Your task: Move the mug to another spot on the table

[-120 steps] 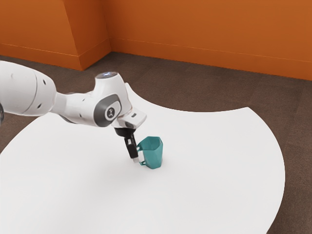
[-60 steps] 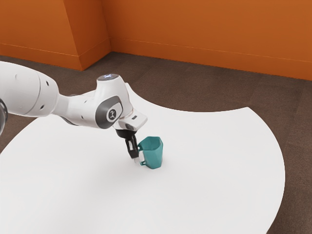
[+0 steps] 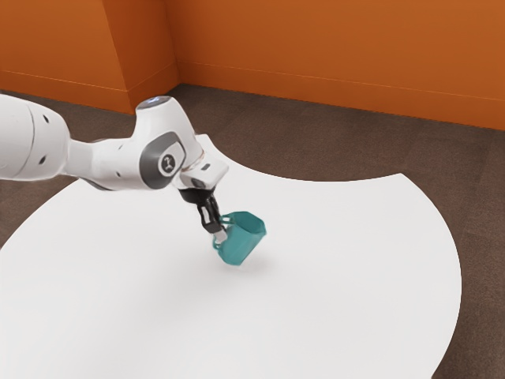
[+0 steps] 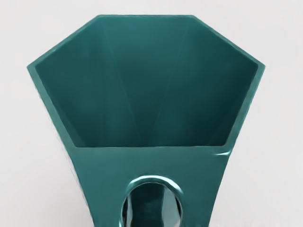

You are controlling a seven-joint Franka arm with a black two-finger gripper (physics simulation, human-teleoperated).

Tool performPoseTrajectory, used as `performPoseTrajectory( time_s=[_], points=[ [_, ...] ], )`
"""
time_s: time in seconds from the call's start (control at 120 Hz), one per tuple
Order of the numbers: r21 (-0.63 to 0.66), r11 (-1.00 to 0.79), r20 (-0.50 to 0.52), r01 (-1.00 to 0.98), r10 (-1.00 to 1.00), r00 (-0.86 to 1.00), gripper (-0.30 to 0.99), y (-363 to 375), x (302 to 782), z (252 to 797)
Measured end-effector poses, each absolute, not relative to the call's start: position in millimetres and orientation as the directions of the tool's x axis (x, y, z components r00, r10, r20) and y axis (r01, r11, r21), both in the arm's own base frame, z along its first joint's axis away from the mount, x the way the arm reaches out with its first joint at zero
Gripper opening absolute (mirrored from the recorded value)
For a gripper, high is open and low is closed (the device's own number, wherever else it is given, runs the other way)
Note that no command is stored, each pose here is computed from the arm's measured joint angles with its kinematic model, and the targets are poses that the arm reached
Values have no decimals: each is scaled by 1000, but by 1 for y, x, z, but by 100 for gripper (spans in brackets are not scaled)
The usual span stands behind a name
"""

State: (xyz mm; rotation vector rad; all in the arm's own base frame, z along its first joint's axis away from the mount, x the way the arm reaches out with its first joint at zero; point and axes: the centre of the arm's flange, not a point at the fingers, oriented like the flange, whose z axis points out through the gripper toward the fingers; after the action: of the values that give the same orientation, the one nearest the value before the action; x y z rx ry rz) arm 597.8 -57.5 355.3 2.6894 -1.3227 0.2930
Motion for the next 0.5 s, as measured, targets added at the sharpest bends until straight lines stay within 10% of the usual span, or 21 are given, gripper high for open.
performPoseTrajectory(
  time_s=[0.5],
  points=[
    [117, -571, 362, -812, -737, 571, 3, 2, 534, 373]
  ],
)
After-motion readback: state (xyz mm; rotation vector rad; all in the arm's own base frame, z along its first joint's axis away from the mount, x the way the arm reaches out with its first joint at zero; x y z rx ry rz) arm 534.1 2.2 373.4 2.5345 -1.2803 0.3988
